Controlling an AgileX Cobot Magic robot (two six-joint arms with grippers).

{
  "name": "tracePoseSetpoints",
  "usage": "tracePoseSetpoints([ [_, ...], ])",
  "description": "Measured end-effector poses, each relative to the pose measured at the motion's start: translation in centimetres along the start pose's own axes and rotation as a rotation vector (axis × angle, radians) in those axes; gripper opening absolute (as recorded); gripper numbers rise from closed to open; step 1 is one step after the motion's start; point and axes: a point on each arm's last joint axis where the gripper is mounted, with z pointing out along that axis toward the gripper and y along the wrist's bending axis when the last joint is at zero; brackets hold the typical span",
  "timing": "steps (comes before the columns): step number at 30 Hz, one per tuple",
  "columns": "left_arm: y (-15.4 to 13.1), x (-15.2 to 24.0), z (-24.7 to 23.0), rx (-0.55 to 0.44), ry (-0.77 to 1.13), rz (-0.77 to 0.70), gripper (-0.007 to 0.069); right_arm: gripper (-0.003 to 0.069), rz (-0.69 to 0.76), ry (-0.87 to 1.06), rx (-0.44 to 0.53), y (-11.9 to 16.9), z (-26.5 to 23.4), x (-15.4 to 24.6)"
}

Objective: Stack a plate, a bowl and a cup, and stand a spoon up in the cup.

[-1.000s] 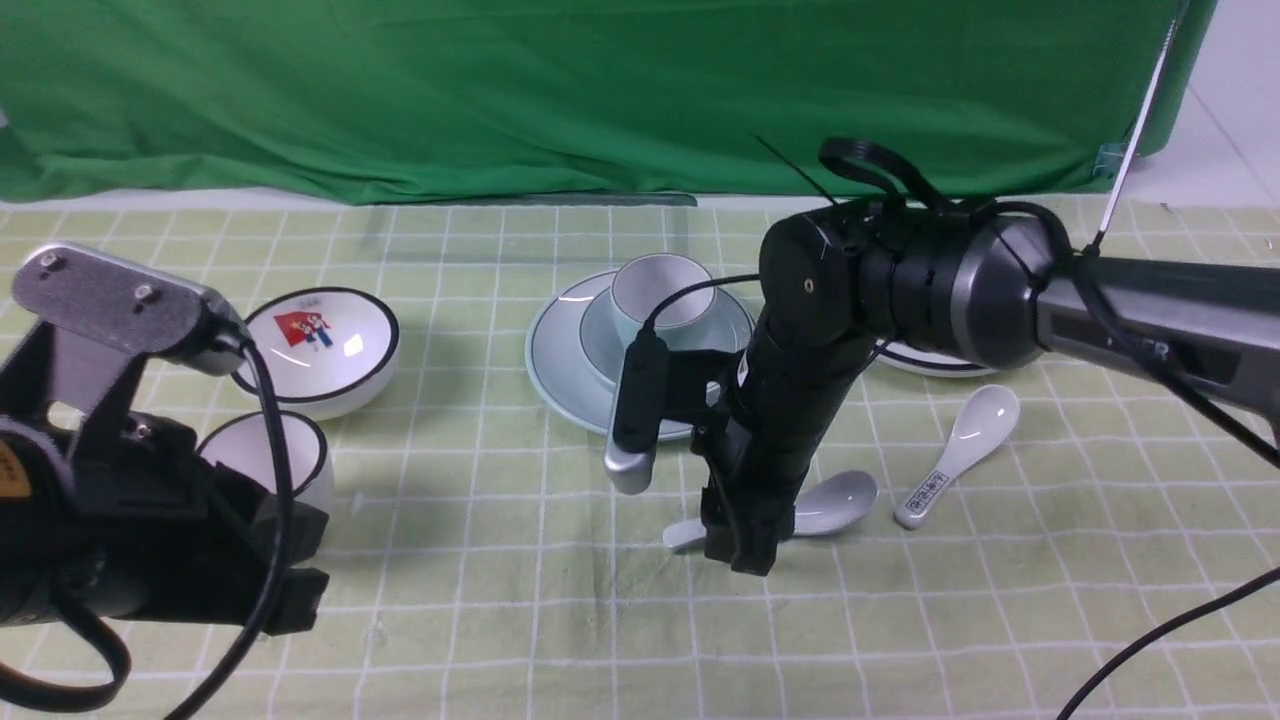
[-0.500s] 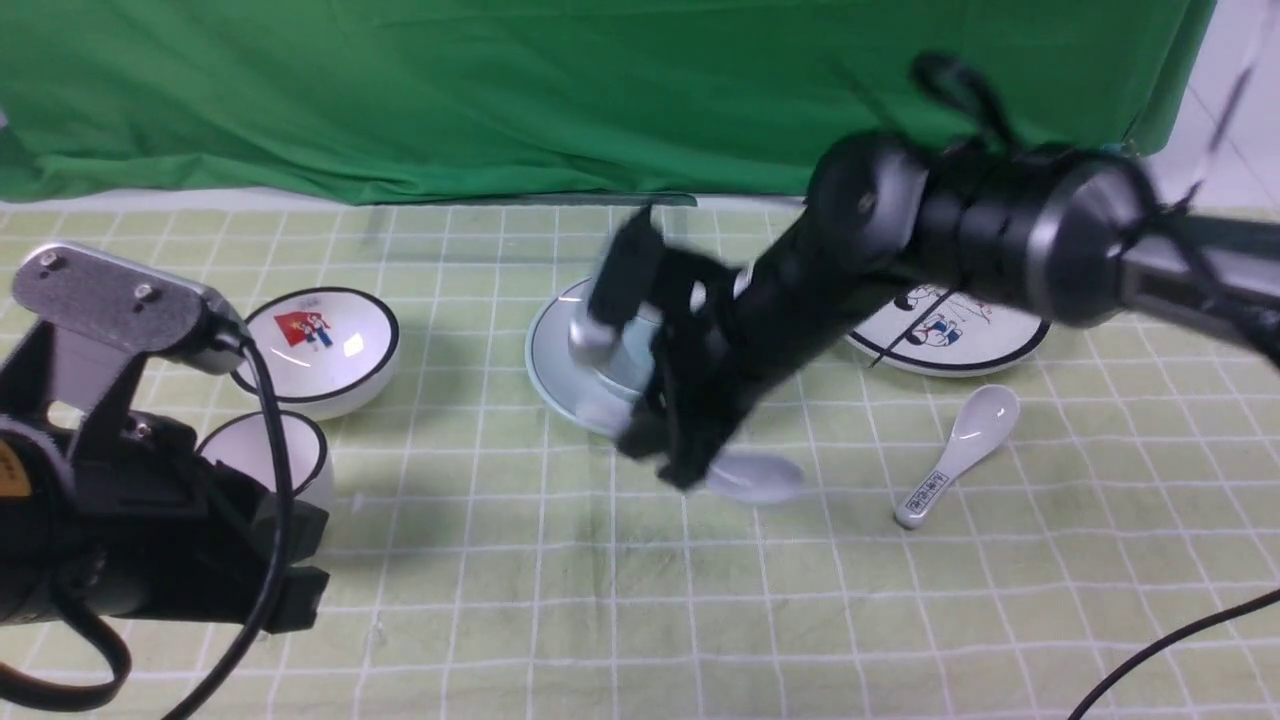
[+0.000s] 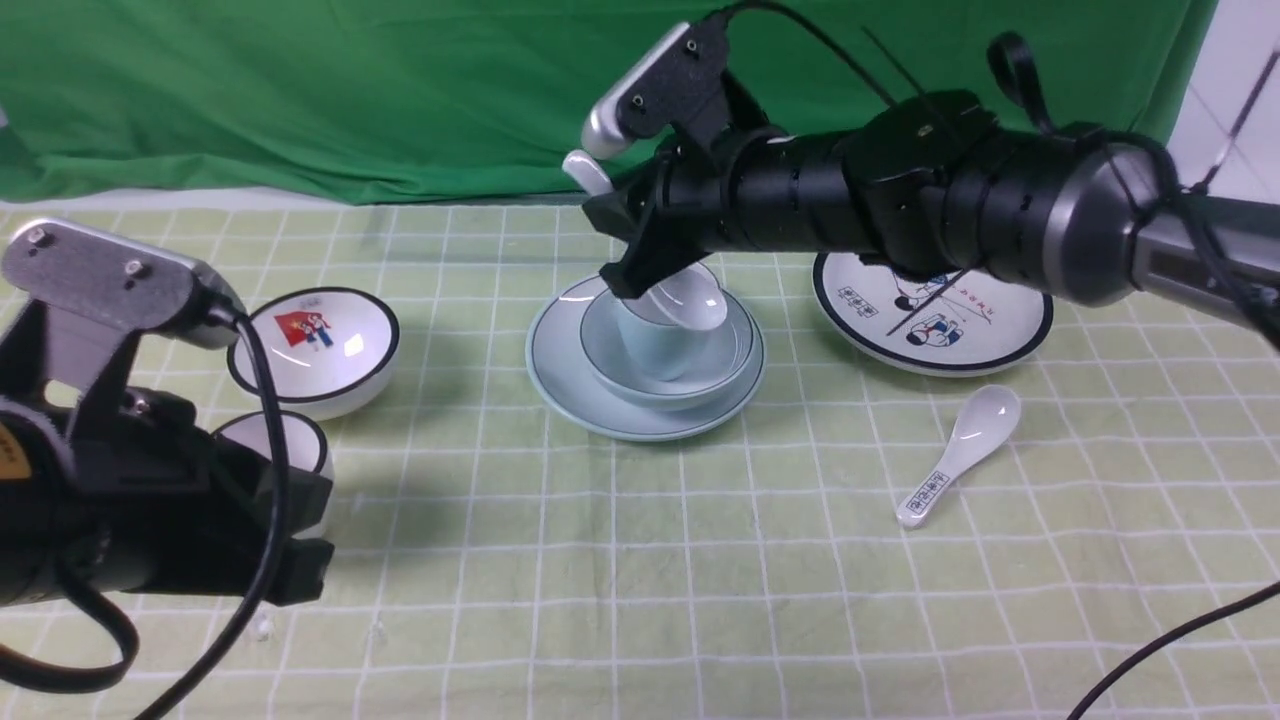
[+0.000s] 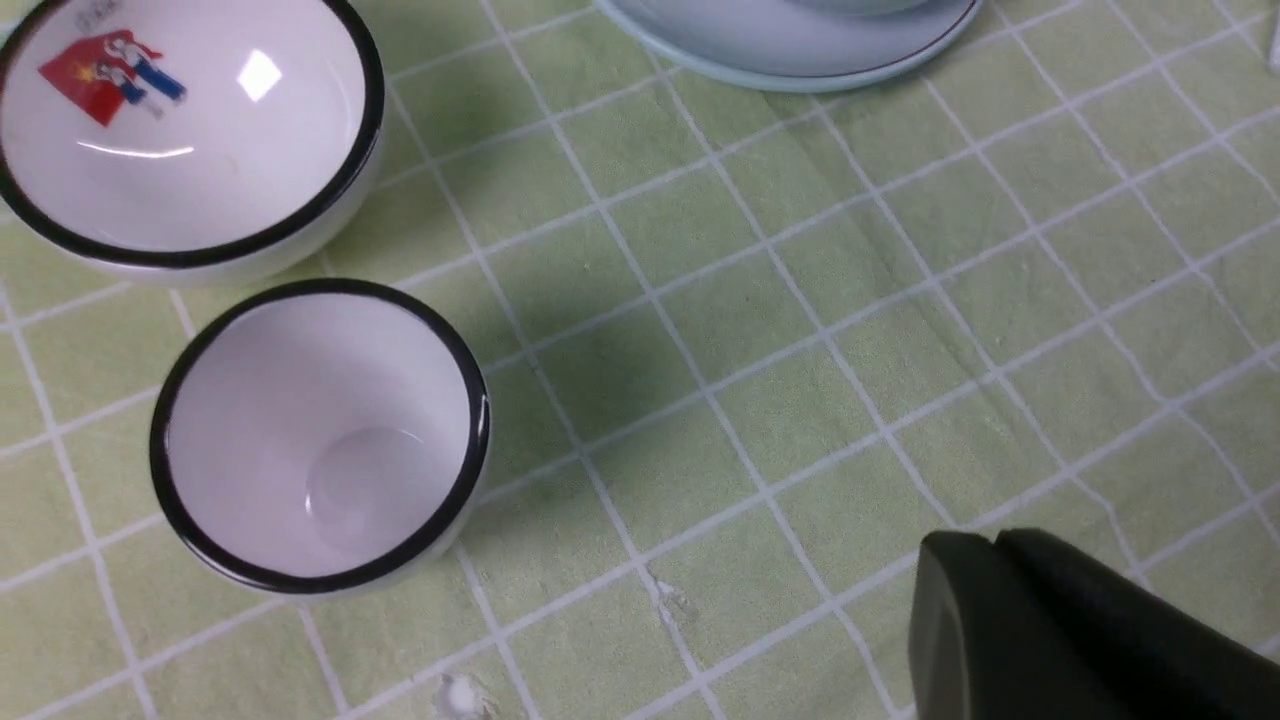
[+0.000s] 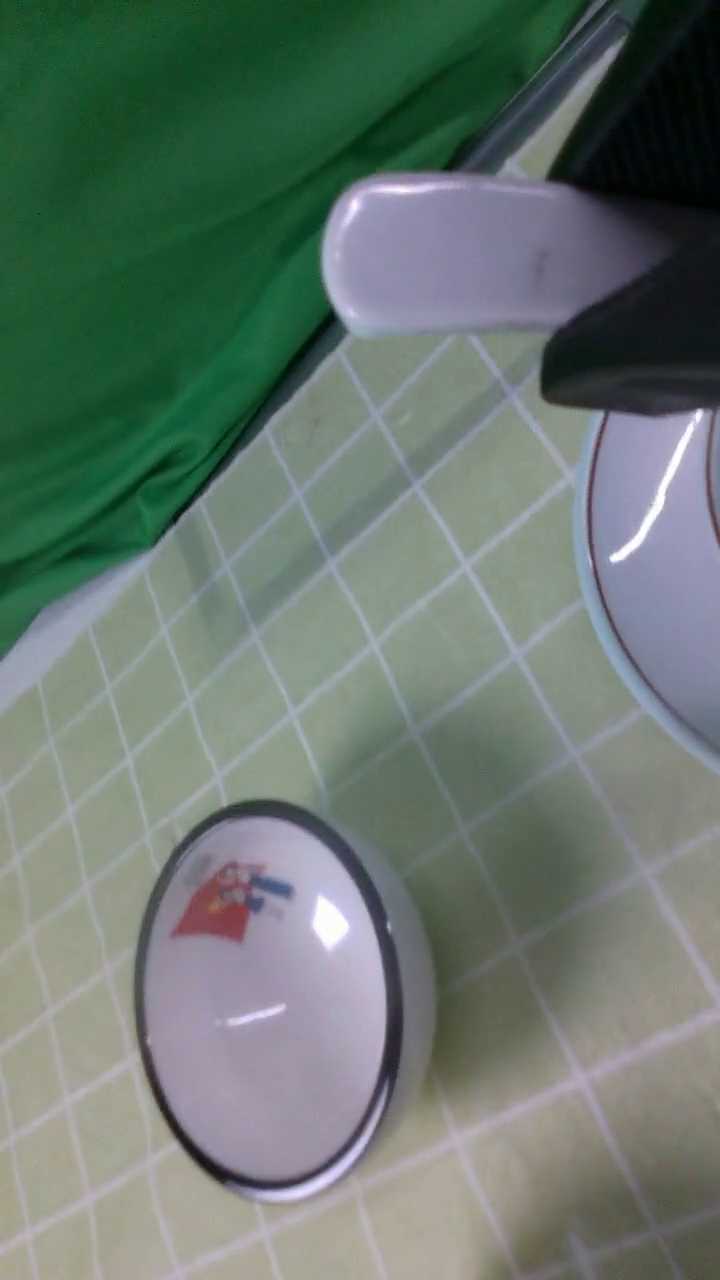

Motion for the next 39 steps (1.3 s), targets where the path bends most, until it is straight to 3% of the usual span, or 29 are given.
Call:
tracePoseSetpoints([
  [12, 0.0, 0.0, 0.0, -0.001, -0.004, 0.0, -0.0029, 0.0165, 0.022, 0.017, 0.028, -0.4, 2.6, 1.4],
  [15, 0.1, -0.2, 0.0, -0.007, -0.025, 0.0, -0.0029, 0.0237, 0.039, 0.032, 0.023, -0.2, 3.1, 2.1],
  [17, 0.1, -0.5, 0.0, -0.015, -0.05, 0.0, -0.0029, 0.0325, 0.062, 0.028, 0.024, -0.3, 3.0, 2.0],
  [22, 0.3, -1.0, -0.1, -0.038, -0.112, 0.007, -0.0029, 0.0362, 0.116, -0.047, 0.042, -0.8, 0.4, -1.5],
  [27, 0.6, -1.5, -0.1, -0.064, -0.165, 0.025, -0.0029, 0.0309, 0.074, -0.163, 0.013, -1.3, -6.7, -8.1],
  [31, 0.7, -2.1, -0.3, -0.084, -0.23, 0.026, -0.0029, 0.018, -0.045, -0.141, -0.068, -0.3, -17.5, -13.3],
  [32, 0.7, -2.1, -0.3, -0.085, -0.233, 0.026, -0.0029, 0.0173, -0.065, -0.116, -0.078, -0.1, -18.0, -13.3],
  [33, 0.8, -2.3, -0.3, -0.09, -0.253, 0.027, -0.0029, 0.0107, -0.086, -0.037, -0.104, 0.5, -21.8, -13.7],
  [35, 0.8, -2.4, -0.3, -0.094, -0.26, 0.03, -0.0029, 0.0044, -0.098, 0.117, -0.151, 1.3, -25.0, -13.0],
  [39, 0.9, -2.4, -0.4, -0.106, -0.26, 0.052, -0.0029, 0.0008, -0.001, 0.302, -0.192, 2.5, -28.9, -10.9],
])
